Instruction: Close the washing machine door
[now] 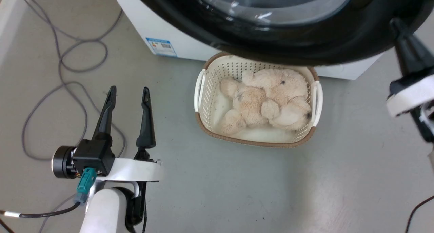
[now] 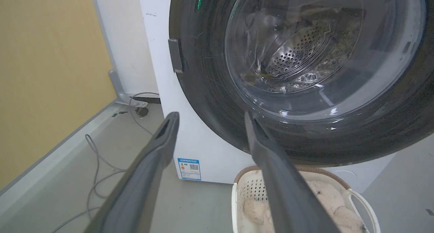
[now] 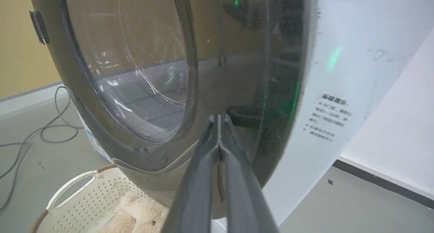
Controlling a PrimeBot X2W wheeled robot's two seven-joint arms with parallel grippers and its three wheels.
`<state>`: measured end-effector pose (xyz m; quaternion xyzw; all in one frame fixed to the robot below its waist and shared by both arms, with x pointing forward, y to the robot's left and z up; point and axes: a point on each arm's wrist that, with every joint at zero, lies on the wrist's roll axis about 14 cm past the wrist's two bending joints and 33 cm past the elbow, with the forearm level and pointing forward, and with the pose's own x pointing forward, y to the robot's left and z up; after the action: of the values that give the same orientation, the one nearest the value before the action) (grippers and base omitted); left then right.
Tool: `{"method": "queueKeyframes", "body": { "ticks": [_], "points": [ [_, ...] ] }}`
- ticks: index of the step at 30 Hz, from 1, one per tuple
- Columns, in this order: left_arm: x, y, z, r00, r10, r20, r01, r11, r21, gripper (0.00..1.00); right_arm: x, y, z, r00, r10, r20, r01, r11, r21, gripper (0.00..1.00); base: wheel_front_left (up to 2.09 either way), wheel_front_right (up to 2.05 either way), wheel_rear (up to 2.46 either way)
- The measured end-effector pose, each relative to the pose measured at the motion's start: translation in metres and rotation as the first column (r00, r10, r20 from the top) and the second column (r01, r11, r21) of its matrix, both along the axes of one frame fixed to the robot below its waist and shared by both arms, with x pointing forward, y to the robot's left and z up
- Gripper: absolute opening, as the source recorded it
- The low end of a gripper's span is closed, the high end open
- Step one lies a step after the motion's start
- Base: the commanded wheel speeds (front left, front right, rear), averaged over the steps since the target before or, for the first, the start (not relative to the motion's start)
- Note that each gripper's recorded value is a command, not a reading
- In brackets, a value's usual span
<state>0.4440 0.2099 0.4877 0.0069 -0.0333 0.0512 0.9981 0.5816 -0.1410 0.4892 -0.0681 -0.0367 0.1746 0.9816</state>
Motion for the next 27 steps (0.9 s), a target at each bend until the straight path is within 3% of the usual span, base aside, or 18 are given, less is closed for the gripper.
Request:
{"method": "queueKeyframes", "body": {
  "ticks": [12, 21, 27],
  "points": [
    [0.004, 0.002, -0.013, 0.999, 0.015, -0.030, -0.015, 1.000, -0.005, 1.00, 0.045, -0.008, -0.004, 0.999, -0.040, -0.010, 0.039, 0.997, -0.059, 0.00, 0.00, 0.00, 0.00],
    [0.005, 0.003, -0.007, 1.000, 0.022, -0.015, -0.022, 1.000, -0.004, 1.00, 0.053, -0.015, -0.004, 0.996, -0.085, -0.022, 0.083, 0.994, -0.069, 0.00, 0.00, 0.00, 0.00],
    [0.003, 0.004, 0.004, 1.000, 0.028, 0.012, -0.028, 1.000, -0.007, 1.00, 0.044, -0.016, 0.031, 0.993, -0.103, 0.057, 0.104, 0.994, -0.015, 0.00, 0.00, 0.00, 0.00]
  ]
}}
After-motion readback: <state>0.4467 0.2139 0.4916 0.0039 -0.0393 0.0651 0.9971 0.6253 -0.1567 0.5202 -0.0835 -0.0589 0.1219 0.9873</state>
